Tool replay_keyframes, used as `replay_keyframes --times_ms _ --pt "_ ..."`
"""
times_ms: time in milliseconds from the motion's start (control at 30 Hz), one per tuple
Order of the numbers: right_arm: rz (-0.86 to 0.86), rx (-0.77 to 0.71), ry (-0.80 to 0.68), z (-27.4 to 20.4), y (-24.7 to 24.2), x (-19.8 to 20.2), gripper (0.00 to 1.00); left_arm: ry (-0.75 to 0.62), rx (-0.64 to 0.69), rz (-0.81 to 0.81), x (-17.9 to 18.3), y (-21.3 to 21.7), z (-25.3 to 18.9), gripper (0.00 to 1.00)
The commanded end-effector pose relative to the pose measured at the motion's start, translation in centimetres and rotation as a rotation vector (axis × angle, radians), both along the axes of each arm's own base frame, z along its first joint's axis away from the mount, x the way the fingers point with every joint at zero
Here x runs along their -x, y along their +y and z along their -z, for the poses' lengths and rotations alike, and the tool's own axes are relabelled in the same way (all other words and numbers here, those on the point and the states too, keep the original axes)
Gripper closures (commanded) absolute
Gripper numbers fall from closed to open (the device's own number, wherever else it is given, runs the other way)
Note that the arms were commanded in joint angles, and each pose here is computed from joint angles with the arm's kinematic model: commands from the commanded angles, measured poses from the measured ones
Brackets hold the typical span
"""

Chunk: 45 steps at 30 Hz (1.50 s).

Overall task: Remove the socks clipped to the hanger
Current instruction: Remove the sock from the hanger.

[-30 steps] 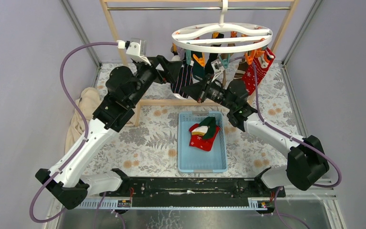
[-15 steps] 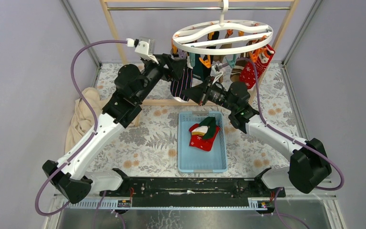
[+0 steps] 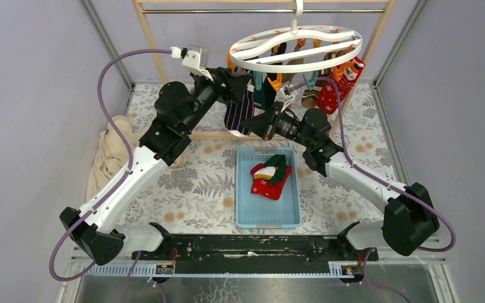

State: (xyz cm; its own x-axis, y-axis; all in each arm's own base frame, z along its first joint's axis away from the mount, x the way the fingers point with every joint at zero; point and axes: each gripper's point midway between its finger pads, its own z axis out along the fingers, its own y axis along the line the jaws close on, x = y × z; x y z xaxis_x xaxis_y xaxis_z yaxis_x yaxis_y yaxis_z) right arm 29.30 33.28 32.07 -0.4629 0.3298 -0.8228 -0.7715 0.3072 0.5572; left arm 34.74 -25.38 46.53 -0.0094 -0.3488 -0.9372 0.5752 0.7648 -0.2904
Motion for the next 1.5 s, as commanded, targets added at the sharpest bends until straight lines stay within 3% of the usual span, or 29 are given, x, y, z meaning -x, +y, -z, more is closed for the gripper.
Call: replay_keyframes --times_ms 0,300,633,800,900,1167,1467 --pt "-0.031 -0.023 -0.049 -1.3 0.2 0.9 1.00 -0.086 0.072 -0.001 0.3 0.1 -3.4 0.30" --pt "-0.037 -0.021 -0.041 -0.8 0.3 0.9 1.00 -0.088 0.074 -0.024 0.1 0.3 -3.4 0.33" --pt "-0.038 -0.013 -0.039 -0.5 0.1 1.2 1.00 -0.076 0.051 -0.008 0.0 -0.4 -3.4 0.58" --pt "-0.040 0.001 -0.038 -0.2 -0.1 1.4 1.00 -0.075 0.039 -0.014 -0.1 -0.4 -3.7 0.79" --pt "-0.040 0.012 -0.033 0.3 -0.3 1.7 1.00 -0.076 0.032 -0.018 -0.1 -0.3 -3.8 0.83" --pt "-0.068 0.059 -0.004 2.0 -1.2 3.6 1.00 -0.073 0.028 -0.014 0.1 -0.4 -3.8 0.83" --pt "-0.120 0.231 0.130 8.2 -3.7 7.7 1.00 -0.058 0.024 0.001 0.3 -0.6 -3.6 0.62"
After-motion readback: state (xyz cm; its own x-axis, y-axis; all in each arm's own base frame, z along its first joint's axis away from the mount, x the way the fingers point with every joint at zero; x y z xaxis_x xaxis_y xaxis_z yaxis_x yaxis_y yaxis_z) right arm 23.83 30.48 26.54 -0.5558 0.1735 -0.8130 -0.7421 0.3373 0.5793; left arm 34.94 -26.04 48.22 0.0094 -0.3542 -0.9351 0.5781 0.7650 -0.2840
